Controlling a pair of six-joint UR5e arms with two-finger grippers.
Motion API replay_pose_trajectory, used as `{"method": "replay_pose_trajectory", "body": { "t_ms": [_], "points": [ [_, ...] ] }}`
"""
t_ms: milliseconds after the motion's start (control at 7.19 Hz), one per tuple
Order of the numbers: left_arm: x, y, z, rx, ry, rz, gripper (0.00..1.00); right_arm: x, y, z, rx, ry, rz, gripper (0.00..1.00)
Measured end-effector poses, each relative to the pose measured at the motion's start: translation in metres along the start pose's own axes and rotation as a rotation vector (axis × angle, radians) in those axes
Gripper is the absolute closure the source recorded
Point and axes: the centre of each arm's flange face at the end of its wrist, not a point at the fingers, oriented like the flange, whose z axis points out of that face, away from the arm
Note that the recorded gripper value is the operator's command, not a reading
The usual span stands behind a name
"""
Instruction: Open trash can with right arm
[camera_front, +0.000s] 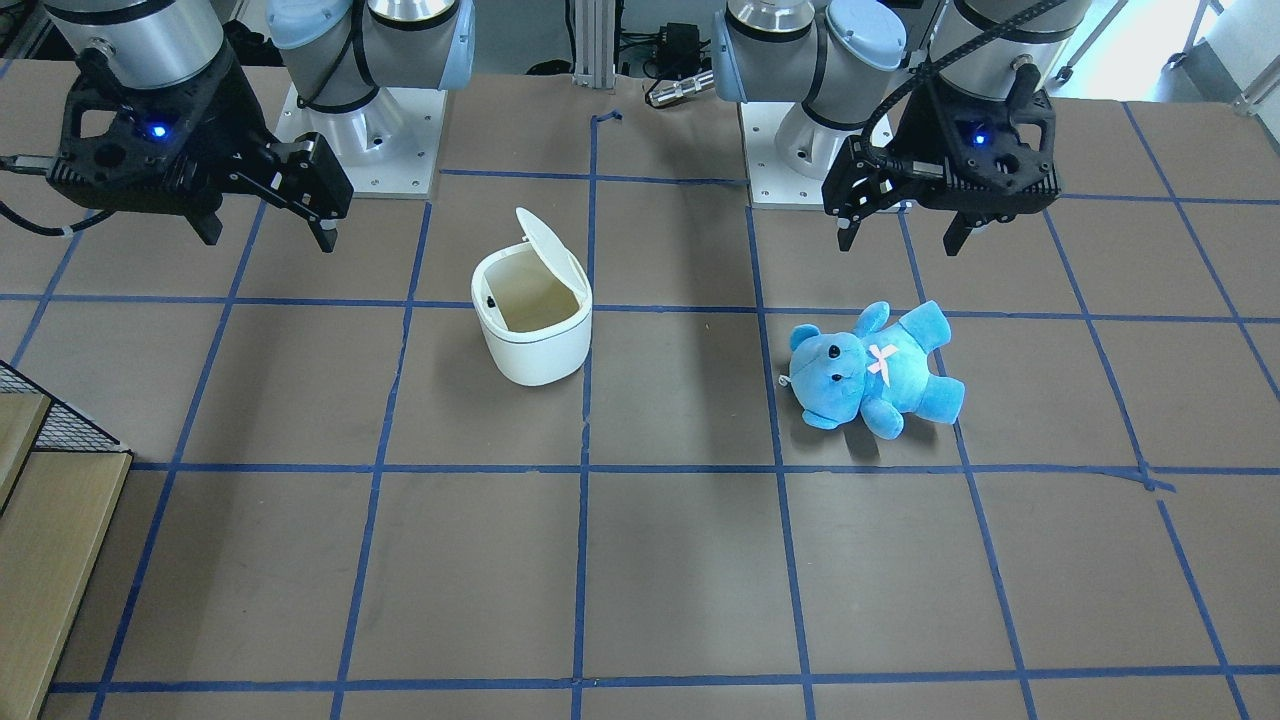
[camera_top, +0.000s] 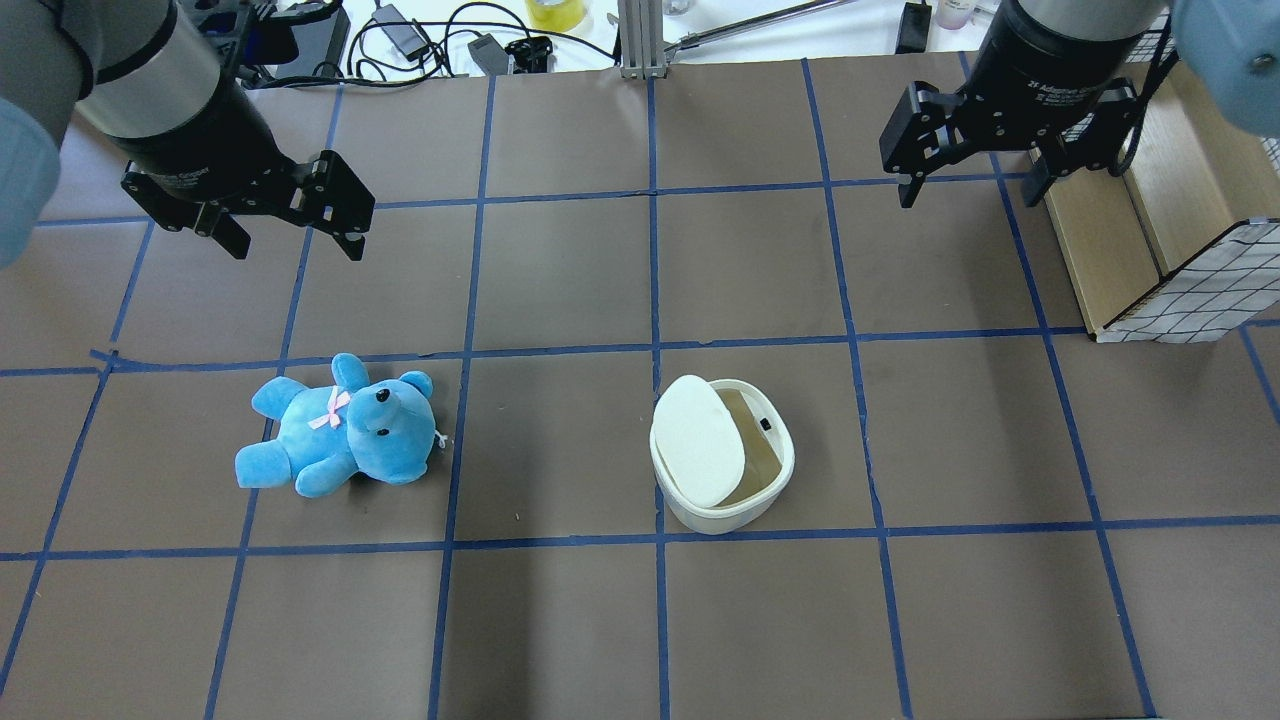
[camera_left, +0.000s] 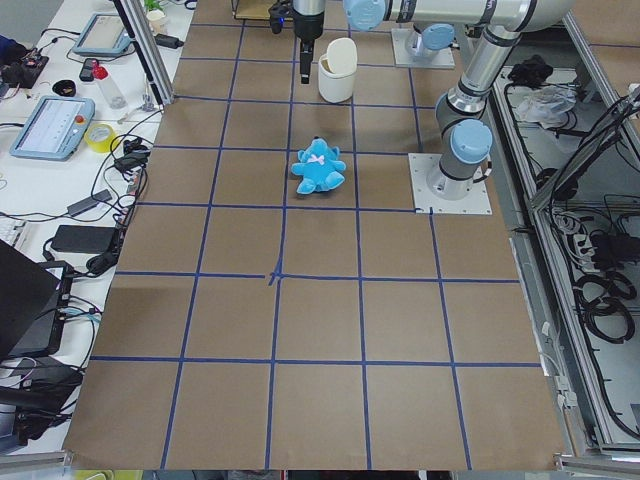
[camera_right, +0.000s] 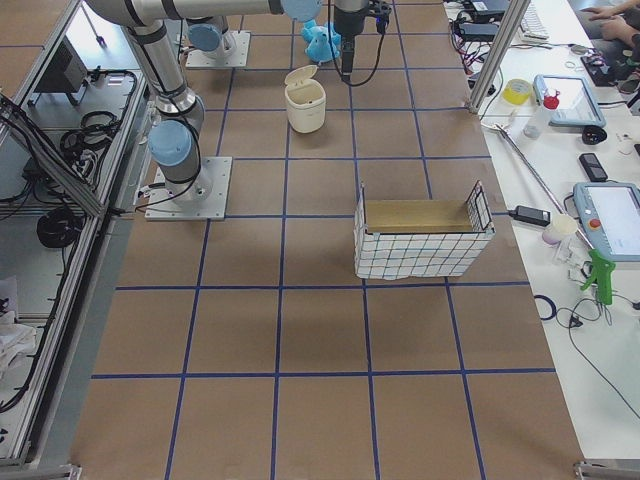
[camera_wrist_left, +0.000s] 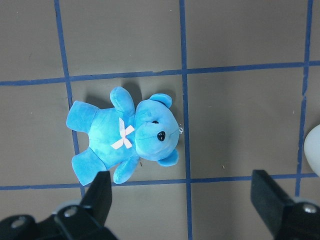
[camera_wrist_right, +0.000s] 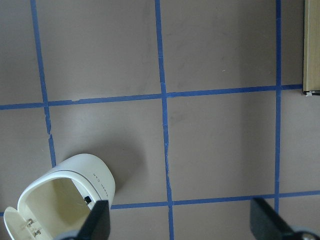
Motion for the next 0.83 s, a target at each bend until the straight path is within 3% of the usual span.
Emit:
{"method": "replay_pose_trajectory", "body": {
  "t_ms": [835],
  "points": [
    [0.000,0.000,0.000,0.000,0.000,0.000,0.00,0.015,0.002,-0.005,-0.053,0.005,0.041,0.00]
  ]
}}
